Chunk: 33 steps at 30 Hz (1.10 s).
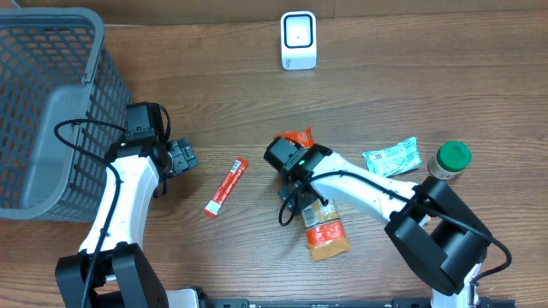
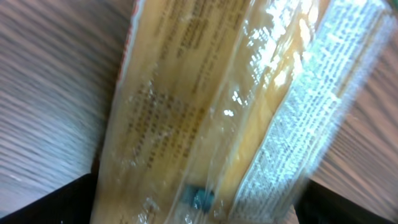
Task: Scan the item barcode
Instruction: 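Drag the spaghetti pack rightward and rotate it with the right gripper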
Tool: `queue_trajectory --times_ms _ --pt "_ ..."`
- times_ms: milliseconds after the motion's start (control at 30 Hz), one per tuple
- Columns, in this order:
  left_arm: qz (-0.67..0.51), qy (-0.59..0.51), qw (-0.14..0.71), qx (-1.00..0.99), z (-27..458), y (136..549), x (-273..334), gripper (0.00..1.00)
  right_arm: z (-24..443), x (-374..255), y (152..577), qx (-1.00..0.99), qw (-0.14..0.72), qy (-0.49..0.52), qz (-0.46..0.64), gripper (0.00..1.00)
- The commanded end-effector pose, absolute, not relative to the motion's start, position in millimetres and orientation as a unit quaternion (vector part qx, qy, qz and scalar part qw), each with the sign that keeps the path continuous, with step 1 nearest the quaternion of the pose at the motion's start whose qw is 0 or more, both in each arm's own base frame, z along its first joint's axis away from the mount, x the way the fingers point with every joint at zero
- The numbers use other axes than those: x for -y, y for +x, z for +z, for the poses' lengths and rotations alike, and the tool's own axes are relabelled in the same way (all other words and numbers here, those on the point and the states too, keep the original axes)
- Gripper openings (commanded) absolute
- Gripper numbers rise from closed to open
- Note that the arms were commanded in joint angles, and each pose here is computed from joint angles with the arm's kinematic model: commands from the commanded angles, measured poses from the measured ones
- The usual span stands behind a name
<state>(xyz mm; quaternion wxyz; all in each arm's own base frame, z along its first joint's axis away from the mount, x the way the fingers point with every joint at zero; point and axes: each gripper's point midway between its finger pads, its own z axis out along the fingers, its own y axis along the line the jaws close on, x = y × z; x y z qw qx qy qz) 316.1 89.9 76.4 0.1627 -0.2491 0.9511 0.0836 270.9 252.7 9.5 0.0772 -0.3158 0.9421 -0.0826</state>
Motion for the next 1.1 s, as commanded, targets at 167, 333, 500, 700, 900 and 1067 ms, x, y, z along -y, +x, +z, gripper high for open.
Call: queue_trajectory --times_ms 167,333,500,700,900,1067 --pt "0.08 -0.244 0.175 -0.951 84 323 -89 1.0 8 -216 280 -0.918 0.079 -0.335 -0.195 0.98" --pt "0.08 -0.244 0.175 -0.951 84 323 -89 1.0 1 -243 282 -0.926 0.087 -0.347 -0.124 1.0" --pt "0.08 -0.244 0.175 -0.951 84 323 -89 1.0 -3 -252 289 -0.94 0.08 -0.328 -0.058 1.0" --pt "0.08 -0.244 0.175 -0.951 84 323 -89 1.0 -5 -242 301 -0.949 0.079 -0.303 -0.046 1.0" --pt "0.08 -0.244 0.175 -0.951 84 323 -89 1.0 -8 -253 302 -0.949 0.087 -0.303 -0.02 0.87" --pt "0.08 -0.244 0.175 -0.951 84 323 -89 1.0 -8 -263 300 -0.949 0.085 -0.305 0.008 0.72"
